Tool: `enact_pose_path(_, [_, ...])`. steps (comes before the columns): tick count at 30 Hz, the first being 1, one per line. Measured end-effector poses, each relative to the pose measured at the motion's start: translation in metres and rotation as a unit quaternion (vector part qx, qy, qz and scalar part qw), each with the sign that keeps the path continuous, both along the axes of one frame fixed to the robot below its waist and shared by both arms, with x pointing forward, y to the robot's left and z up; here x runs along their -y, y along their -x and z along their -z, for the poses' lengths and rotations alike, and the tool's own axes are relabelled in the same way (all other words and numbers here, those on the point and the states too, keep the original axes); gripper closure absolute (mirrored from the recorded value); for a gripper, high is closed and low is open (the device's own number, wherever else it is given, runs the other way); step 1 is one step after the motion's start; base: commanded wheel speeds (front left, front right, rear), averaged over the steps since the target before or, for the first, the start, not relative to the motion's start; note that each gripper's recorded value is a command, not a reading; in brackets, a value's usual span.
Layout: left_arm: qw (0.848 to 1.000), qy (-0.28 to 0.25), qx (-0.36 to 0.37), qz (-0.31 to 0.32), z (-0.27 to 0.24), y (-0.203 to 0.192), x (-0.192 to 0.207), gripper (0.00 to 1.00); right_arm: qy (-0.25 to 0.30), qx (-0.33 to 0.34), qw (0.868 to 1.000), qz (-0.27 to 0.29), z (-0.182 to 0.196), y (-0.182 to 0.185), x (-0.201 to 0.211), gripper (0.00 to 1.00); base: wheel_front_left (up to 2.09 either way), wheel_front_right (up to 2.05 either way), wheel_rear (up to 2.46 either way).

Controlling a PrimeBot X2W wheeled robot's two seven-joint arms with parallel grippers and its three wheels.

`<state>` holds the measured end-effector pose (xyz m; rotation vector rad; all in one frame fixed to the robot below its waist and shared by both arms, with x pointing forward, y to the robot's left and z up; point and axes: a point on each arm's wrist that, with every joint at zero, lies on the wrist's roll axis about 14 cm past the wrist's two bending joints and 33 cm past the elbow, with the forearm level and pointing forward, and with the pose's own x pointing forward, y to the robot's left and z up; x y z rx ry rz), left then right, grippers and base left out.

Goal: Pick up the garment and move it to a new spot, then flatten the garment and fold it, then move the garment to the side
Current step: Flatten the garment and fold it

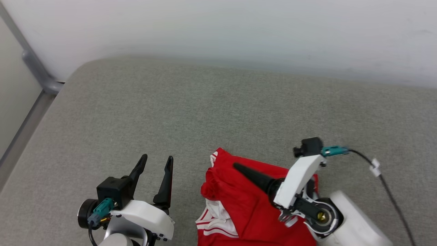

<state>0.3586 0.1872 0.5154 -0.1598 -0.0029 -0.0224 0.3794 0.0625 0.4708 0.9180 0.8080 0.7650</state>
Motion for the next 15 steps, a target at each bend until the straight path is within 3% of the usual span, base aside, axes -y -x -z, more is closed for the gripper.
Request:
enact_pose_path(2, [1.000,0.000,0.001,0.004,0.000,-0.002,0.002,0.00,0.033,0.056,0.998,0.025,-0.005,-0.012,0.016,0.00,0.00,0.00,0.00])
enact_pose_path(5, [1.000,-0.001,0.002,0.009,0.000,-0.003,0.007,0.00,0.097,0.139,0.982,0.083,-0.008,-0.032,0.054,0.00,0.00,0.00,0.00])
enact_pose_path(9, [1.000,-0.002,0.004,0.016,-0.001,-0.006,0.013,0.00,0.194,0.231,0.940,0.160,-0.009,-0.052,0.119,0.00,0.00,0.00,0.00])
enact_pose_path(15, [1.000,-0.006,0.008,0.021,-0.003,-0.012,0.019,0.00,0.286,0.287,0.874,0.270,-0.014,-0.050,0.215,0.00,0.00,0.00,0.00])
